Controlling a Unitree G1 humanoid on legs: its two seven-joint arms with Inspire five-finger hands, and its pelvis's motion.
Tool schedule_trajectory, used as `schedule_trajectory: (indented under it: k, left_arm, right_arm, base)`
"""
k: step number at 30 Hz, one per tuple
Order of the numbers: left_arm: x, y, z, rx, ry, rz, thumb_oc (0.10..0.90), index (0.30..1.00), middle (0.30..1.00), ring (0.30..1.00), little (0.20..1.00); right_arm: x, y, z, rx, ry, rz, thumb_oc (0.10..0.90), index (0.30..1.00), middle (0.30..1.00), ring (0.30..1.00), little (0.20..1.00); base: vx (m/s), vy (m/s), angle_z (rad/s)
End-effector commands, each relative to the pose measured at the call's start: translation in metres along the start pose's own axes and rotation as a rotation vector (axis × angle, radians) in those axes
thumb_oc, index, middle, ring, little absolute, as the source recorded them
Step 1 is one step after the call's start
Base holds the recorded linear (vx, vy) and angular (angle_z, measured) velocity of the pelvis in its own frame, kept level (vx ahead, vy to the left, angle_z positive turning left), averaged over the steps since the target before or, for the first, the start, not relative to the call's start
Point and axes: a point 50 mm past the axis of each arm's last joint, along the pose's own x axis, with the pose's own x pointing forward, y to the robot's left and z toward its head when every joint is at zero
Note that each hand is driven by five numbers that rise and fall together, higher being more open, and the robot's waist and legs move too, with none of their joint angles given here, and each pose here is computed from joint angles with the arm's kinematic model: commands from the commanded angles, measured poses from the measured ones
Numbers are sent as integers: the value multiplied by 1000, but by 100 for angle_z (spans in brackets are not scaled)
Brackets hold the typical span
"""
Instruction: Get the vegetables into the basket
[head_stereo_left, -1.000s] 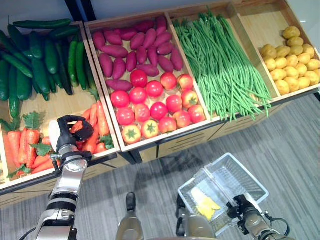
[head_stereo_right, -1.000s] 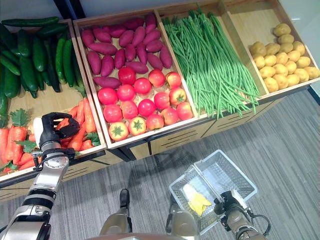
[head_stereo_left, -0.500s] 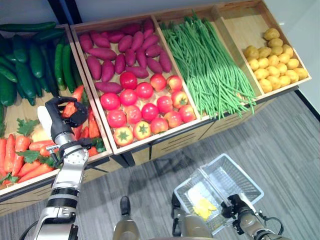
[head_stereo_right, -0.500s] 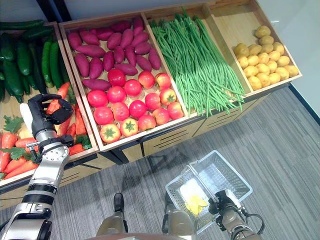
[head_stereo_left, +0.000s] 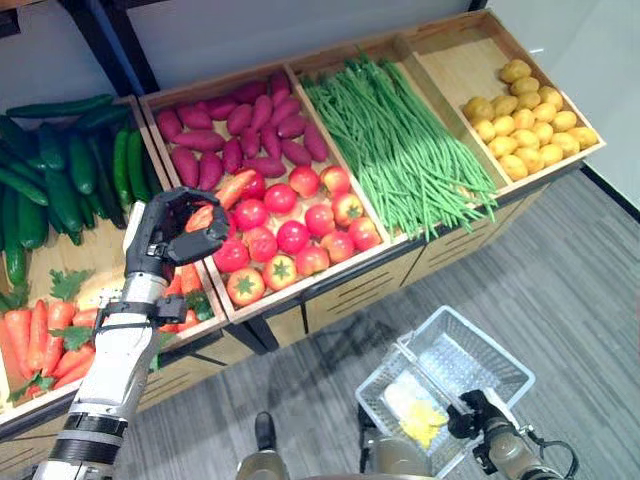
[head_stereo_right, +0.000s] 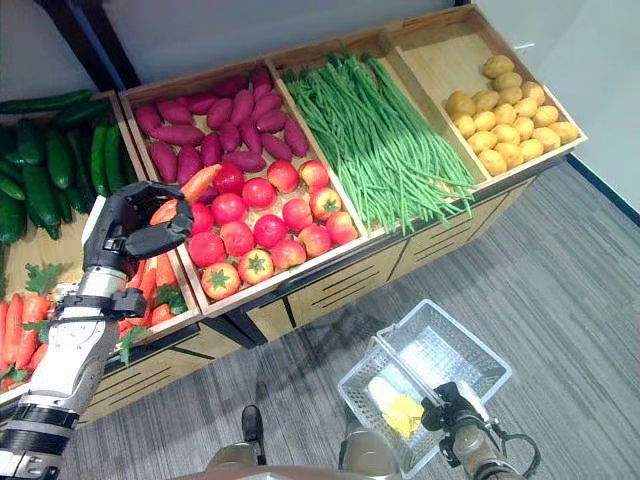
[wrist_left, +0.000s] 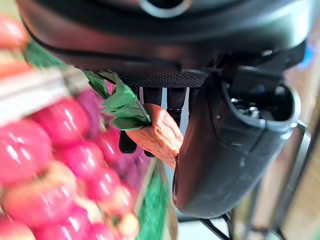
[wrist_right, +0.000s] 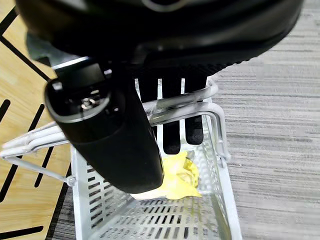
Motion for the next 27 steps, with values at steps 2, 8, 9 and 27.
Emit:
schedule_trajectory:
  k: [2, 8, 9, 27]
  left_arm:
    - [23, 0, 57, -11, -307, -44, 400, 300, 300, 300, 300]
    - [20, -12, 58, -4, -311, -117, 400, 300, 300, 300, 300]
    - [21, -16, 62, -5, -322, -151, 400, 300, 300, 300, 300]
    - [11, -33, 73, -1, -363, -332, 400, 300, 300, 300, 300]
  right_arm:
    - [0, -12, -11, 7, 35, -32, 400, 300, 300, 300, 300]
    - [0, -18, -12, 77, 46, -63, 400, 300, 300, 300, 300]
    - [1, -21, -9, 93, 37, -73, 400, 300, 300, 300, 300]
    - [-1, -18, -7, 158, 8, -85, 400, 300, 300, 300, 300]
  base:
    - [49, 14, -5]
    - [54, 60, -22]
    - [-76, 112, -26]
    - [-98, 119, -100]
